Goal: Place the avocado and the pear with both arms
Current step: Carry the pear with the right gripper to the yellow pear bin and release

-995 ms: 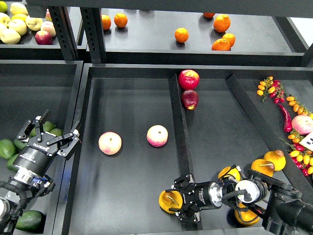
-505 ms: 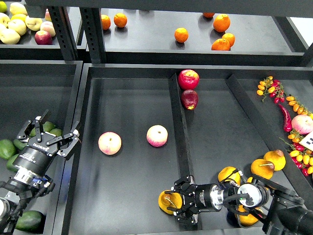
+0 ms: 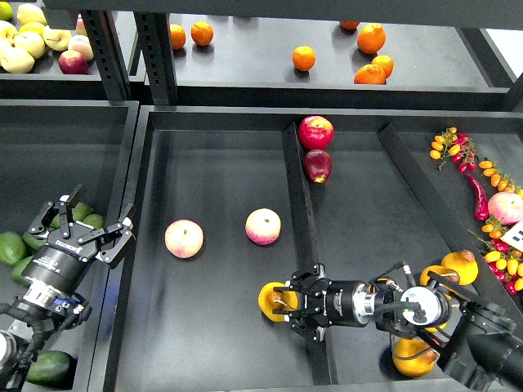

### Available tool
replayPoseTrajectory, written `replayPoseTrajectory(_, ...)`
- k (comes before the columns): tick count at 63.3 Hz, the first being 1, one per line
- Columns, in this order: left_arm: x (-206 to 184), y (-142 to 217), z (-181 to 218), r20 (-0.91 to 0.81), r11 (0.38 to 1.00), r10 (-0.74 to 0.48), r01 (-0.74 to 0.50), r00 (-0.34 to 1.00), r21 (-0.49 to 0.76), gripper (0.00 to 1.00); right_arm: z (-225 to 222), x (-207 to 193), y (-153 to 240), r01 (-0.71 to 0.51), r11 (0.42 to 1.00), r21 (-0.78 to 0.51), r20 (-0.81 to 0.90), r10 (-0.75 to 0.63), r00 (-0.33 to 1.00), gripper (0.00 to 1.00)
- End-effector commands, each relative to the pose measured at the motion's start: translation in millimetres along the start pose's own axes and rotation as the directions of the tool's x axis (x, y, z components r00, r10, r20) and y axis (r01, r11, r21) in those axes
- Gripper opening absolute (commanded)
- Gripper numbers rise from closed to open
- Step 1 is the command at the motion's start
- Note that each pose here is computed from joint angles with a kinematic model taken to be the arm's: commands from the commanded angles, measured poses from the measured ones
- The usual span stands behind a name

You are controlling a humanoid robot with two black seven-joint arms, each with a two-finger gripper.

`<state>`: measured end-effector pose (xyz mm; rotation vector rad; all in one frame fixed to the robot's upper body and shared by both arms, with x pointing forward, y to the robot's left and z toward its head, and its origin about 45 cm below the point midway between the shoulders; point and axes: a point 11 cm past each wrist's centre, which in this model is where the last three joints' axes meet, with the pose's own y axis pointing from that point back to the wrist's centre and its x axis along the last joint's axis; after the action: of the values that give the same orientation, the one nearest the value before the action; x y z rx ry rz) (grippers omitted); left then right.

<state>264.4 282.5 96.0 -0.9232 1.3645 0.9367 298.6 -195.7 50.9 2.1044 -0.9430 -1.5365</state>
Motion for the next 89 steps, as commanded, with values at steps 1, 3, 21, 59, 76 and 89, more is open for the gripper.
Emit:
replayPoseTrajectory(1,0.4,-0.6,-1.9,0.0,1.0,0.001,-0.001,1.0,0.007,0.99,-5.9,0.6,7.4,-0.001,1.0,0.015,-0.007,0.001,1.0,0.19)
replayPoseTrajectory(3,0.4,-0.6,-1.9,0.0,1.0,0.001,-0.001,1.0,0.007,0.99,-9.0,1.0,10.7,-0.001,1.0,0.024,-0.009,0.001,1.0,0.19)
replayPoseTrajectory(21,1.2,-0.6,-2.9,0.0,1.0,0.004,-0.004,1.0,0.01,0.99,-30.6,21.2,55.5,-0.055,0.995,0.089,-0.027,0.057,0.998,0.19)
replayPoseTrajectory(59,2.2,-0.7,-4.5,0.002,1.0,0.008,-0.008,1.0,0.016,0.99,14.6,71.5,98.3,-0.161,0.986,0.04,0.038,0.159,0.987,0.2)
replayPoseTrajectory(76,1.9,-1.4,-4.9,0.003,1.0,0.007,-0.007,1.0,0.018,0.99,51.0,83.8,96.7,-0.183,0.983,-0.023,0.071,0.184,0.98,0.21)
replayPoseTrajectory(89,1.9,-1.4,-4.9,0.003,1.0,0.007,-0.007,1.0,0.018,0.99,66.6,90.6,97.9,-0.201,0.978,-0.051,0.074,0.205,0.976,0.25)
